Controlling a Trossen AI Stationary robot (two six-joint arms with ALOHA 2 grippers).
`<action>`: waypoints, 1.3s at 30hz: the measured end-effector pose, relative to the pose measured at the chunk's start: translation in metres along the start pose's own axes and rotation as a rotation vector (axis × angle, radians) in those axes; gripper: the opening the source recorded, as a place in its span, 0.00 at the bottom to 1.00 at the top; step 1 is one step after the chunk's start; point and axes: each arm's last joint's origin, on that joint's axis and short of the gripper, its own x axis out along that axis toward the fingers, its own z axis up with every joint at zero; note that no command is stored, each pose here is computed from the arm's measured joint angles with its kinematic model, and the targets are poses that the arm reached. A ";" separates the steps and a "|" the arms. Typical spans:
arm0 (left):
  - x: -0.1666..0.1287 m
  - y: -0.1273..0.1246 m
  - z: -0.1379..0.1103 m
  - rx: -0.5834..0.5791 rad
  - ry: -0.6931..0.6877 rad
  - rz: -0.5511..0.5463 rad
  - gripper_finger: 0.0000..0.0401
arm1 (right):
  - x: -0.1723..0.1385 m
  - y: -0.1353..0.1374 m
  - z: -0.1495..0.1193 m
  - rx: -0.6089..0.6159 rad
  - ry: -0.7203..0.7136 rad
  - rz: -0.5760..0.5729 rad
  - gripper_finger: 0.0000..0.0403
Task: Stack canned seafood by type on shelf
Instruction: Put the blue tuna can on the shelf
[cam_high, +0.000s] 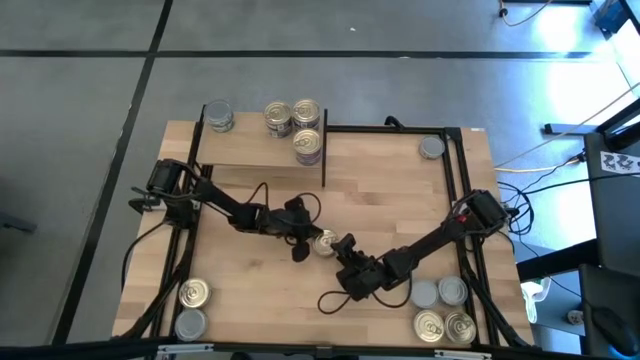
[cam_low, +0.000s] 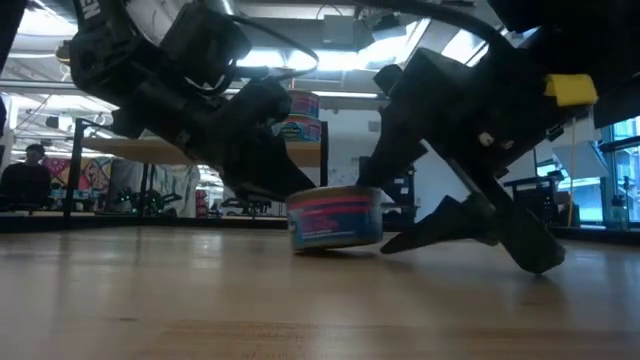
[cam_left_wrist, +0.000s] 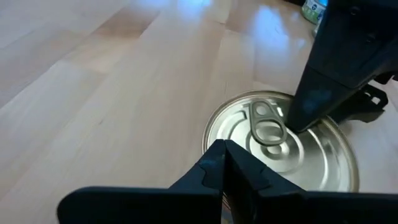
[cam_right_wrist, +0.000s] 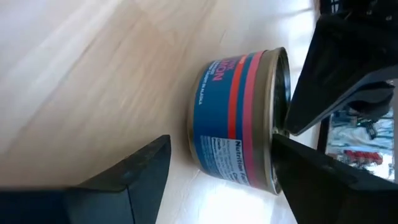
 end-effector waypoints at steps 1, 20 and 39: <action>0.000 0.001 0.000 -0.006 -0.001 0.002 0.02 | 0.001 -0.001 0.000 -0.002 0.000 -0.004 0.68; -0.001 0.006 -0.002 -0.024 -0.003 0.025 0.02 | 0.022 -0.023 -0.002 0.108 -0.025 -0.063 0.68; -0.002 0.006 -0.007 -0.001 0.027 0.005 0.04 | 0.027 -0.027 -0.003 0.355 -0.072 0.013 0.45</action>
